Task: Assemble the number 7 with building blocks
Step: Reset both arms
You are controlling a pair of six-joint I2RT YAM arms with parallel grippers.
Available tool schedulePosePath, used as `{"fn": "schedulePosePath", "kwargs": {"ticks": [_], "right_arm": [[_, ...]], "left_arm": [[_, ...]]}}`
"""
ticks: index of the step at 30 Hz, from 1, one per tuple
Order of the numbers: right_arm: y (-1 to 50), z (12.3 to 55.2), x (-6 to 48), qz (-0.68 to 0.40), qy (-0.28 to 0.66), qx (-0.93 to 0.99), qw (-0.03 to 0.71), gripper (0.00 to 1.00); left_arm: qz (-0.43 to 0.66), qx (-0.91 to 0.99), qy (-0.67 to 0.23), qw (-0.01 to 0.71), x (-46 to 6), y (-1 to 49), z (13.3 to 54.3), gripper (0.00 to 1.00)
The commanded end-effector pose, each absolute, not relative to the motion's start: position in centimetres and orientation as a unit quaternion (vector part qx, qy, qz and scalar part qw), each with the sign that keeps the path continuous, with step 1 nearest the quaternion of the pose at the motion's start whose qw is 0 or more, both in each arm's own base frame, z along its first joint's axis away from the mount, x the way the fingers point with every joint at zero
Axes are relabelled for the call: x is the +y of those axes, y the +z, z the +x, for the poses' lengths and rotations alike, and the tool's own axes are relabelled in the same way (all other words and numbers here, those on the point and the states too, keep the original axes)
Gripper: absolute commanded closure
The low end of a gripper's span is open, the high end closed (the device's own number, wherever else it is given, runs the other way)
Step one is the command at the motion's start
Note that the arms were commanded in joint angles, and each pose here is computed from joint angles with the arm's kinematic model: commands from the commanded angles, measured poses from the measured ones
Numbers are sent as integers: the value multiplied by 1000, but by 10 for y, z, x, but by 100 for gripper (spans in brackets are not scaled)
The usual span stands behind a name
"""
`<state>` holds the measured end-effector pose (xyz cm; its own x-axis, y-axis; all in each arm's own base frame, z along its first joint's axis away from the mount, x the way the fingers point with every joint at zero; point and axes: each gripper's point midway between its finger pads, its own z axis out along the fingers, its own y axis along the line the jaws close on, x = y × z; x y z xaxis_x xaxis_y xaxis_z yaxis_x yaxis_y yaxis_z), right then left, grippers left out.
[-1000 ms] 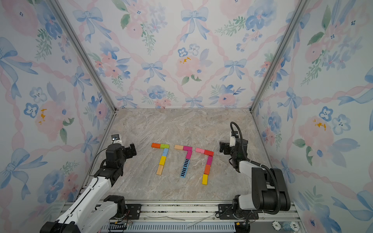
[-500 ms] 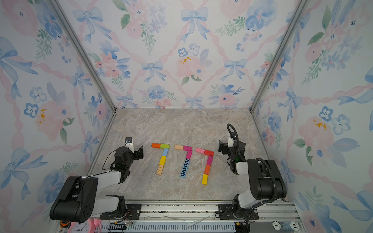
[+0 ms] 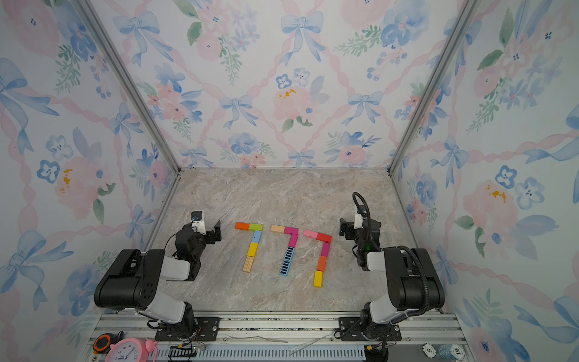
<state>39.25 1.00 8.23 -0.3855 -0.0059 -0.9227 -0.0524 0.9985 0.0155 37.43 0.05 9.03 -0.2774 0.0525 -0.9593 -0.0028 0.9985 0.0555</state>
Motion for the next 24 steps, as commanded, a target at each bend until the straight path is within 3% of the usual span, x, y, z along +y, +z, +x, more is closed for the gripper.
{"fn": "schedulePosePath", "kwargs": {"ticks": [1,24], "right_arm": [[95,399,10,-17,19,819,573,3],[95,399,13,-21,5,819,574,3]], "left_arm": [[0,784,27,620,3,104,380,2],[4,785,35,619,1,104,380,2]]}}
